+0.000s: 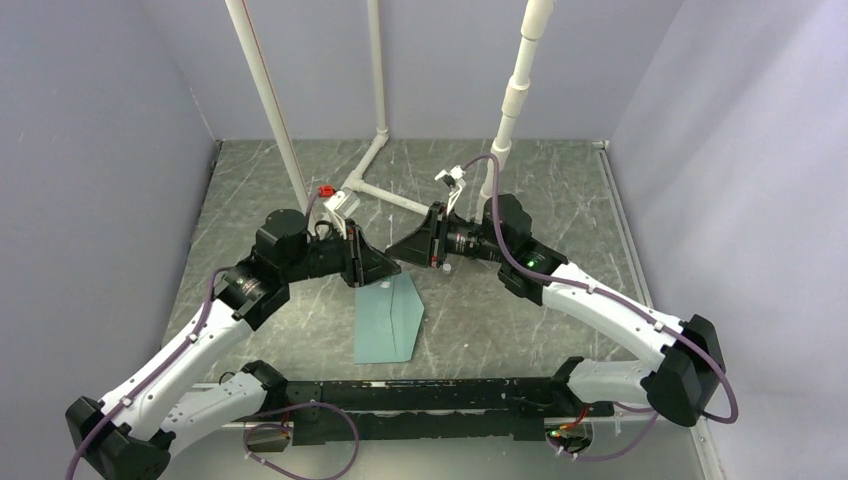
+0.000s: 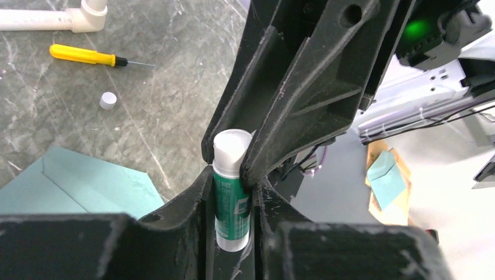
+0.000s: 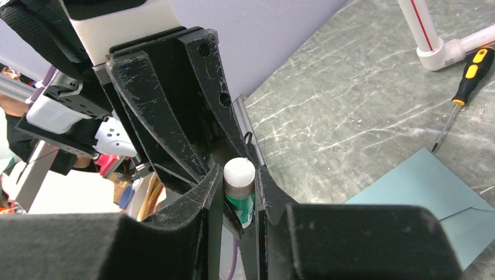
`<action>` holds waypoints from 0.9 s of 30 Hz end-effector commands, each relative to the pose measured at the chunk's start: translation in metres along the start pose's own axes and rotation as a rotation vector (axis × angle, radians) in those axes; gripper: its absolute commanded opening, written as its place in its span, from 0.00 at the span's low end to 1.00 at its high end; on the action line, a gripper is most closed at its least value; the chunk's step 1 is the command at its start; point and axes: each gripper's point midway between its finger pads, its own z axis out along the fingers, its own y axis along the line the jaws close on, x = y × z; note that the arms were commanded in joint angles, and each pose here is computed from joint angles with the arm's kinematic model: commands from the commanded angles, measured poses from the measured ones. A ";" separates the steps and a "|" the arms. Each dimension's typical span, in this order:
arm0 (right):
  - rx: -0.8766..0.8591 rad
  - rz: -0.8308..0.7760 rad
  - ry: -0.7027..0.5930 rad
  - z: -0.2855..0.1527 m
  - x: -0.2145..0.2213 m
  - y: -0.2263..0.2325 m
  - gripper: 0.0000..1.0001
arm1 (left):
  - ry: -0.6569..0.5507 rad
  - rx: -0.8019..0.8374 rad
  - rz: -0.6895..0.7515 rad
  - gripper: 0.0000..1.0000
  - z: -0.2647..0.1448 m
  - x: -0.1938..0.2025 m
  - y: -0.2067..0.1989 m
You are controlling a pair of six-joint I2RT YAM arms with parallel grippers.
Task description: Place the letter into the envelope and seal it
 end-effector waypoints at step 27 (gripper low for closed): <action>-0.013 -0.127 -0.118 -0.002 -0.017 0.024 0.51 | -0.412 0.066 -0.015 0.03 0.001 -0.080 -0.017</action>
